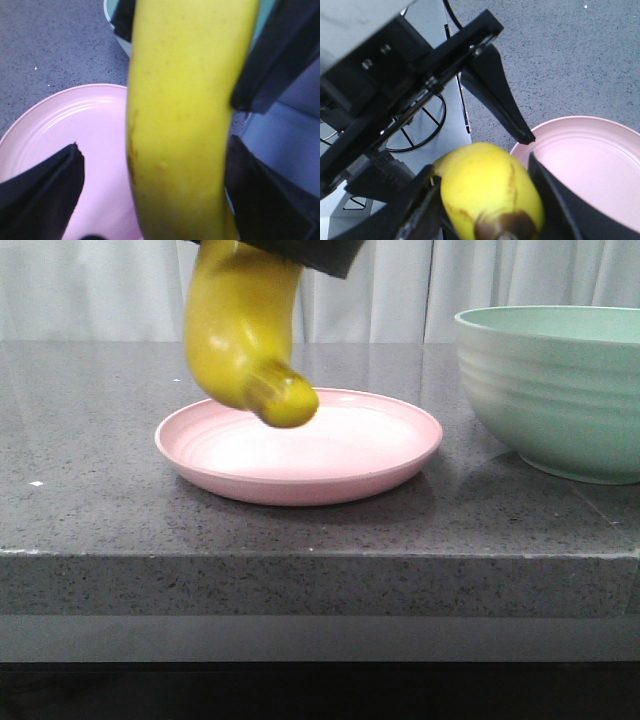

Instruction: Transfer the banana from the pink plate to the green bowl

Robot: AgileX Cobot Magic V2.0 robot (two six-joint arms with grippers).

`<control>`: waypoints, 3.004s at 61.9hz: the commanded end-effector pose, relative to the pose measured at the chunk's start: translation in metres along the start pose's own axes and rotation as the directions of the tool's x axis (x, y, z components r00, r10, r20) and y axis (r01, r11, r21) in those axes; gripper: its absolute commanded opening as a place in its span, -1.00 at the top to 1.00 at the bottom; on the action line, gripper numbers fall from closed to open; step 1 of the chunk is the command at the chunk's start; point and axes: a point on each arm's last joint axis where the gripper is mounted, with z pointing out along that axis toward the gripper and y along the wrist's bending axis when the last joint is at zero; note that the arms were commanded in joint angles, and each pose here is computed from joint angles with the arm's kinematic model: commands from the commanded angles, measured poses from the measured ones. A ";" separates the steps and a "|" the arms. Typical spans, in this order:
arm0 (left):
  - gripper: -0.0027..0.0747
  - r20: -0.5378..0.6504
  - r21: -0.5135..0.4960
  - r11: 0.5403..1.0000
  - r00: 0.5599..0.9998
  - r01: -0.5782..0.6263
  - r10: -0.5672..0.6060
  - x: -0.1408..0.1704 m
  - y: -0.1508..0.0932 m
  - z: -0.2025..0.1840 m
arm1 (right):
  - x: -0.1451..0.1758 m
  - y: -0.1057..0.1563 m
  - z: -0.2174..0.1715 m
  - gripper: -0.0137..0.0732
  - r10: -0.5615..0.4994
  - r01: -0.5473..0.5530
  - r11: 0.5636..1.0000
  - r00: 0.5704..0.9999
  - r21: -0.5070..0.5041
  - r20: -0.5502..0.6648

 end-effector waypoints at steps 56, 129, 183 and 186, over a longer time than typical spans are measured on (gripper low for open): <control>-0.53 0.329 -0.095 0.995 0.942 -0.038 0.067 -0.034 -0.005 -0.087 | -0.011 -0.010 -0.034 0.03 0.056 -0.066 0.983 0.996 0.171 0.064; -0.53 0.415 -0.214 0.977 0.904 -0.012 0.102 -0.031 0.006 -0.133 | 0.024 -0.103 -0.110 -0.10 0.575 -0.387 0.620 0.816 0.682 -0.060; -0.53 0.413 -0.213 0.977 0.905 -0.012 0.101 -0.031 0.006 -0.132 | 0.016 -0.013 -0.124 -0.55 0.363 -0.373 0.651 0.918 0.661 0.161; -0.53 0.413 -0.213 0.977 0.905 -0.012 0.101 -0.031 0.006 -0.132 | 0.020 0.000 -0.124 -0.55 0.330 -0.365 0.651 0.926 0.666 0.186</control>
